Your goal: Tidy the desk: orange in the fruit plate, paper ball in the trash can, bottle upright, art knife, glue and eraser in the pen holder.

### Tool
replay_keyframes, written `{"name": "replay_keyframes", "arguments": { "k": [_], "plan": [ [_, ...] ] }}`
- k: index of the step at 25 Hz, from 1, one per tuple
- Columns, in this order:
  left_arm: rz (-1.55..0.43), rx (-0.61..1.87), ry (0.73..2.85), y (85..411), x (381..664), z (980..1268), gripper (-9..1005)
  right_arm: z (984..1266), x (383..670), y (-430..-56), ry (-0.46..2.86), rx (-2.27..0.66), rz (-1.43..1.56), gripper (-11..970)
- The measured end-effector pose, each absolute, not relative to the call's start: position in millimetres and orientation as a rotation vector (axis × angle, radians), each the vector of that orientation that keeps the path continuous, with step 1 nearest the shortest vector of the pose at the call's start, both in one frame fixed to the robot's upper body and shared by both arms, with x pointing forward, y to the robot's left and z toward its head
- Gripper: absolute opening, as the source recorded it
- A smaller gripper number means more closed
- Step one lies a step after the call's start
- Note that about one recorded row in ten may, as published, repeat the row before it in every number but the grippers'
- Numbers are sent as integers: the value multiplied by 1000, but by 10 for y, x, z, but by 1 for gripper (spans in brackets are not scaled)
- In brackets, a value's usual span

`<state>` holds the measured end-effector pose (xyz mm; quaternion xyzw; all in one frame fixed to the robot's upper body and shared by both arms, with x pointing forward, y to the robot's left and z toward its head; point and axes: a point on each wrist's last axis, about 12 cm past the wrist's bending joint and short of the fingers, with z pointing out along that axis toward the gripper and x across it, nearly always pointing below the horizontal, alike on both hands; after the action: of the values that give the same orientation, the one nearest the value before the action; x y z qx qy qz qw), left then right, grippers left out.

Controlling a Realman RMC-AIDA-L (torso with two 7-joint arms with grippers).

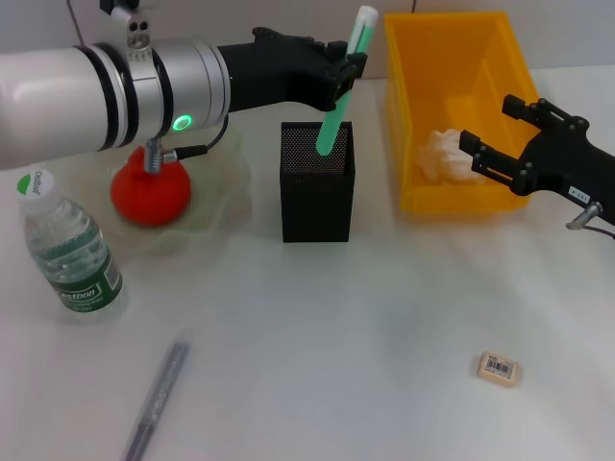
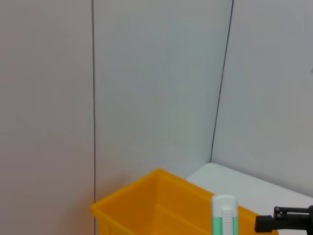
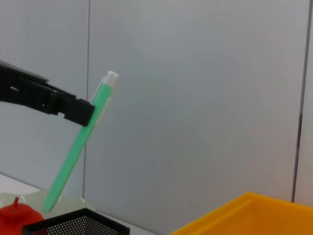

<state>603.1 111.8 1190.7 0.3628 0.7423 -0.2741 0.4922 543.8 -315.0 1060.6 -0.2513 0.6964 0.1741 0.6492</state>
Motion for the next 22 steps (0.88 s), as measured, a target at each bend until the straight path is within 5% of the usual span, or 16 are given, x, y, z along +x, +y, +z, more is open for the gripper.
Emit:
{"name": "replay_keyframes", "arguments": {
  "k": [22],
  "plan": [
    [-686, 835, 1702, 1216, 6091, 11569, 185, 10588, 5402, -3150, 1586, -573, 406, 765]
  ]
}}
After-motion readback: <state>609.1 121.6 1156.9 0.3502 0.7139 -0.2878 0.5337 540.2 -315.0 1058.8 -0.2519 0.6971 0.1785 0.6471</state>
